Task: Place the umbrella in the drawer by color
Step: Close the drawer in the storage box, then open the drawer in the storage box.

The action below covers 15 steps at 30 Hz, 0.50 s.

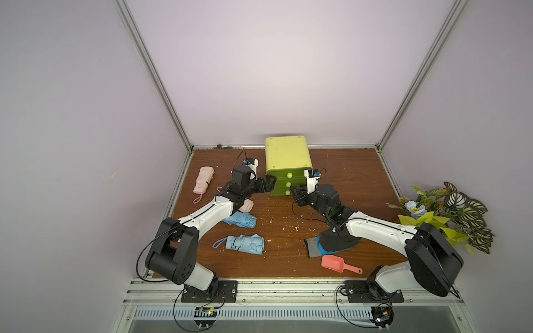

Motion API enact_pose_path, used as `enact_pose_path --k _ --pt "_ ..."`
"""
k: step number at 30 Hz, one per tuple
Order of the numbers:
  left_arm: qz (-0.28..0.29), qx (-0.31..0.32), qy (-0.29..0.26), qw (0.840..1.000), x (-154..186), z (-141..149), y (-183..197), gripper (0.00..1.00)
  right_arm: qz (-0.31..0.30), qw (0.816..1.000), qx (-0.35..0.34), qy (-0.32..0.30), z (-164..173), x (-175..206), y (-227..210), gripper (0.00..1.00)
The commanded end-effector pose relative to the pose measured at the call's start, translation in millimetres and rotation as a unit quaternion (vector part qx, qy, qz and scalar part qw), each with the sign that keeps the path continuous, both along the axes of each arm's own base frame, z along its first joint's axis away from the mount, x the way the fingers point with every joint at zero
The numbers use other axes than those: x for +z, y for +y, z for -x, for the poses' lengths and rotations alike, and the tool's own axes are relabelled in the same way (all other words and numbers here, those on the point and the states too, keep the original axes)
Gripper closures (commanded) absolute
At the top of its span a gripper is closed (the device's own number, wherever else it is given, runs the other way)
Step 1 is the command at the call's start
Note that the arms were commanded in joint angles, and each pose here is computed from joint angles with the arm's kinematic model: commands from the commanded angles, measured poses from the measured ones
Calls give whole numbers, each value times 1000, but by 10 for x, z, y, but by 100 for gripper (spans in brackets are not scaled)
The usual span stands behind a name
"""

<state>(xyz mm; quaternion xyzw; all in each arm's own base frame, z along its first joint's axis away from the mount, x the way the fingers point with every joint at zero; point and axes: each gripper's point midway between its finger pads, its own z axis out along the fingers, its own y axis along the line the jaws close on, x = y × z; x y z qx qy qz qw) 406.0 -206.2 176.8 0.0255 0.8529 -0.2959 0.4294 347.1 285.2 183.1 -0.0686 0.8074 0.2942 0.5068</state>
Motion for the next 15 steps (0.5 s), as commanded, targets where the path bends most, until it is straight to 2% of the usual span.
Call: enact_pose_path --k 1,9,15 --pt "13 -4 -23 1000 174 -62 -68 0 -74 997 9 -10 -35 141 134 41" --pt "10 -9 -20 1000 150 -54 -78 0 -147 988 -35 -12 -174 11 45 41" --pt "11 -13 -20 1000 149 -68 -99 0 -165 985 -41 2 -268 -75 126 43"
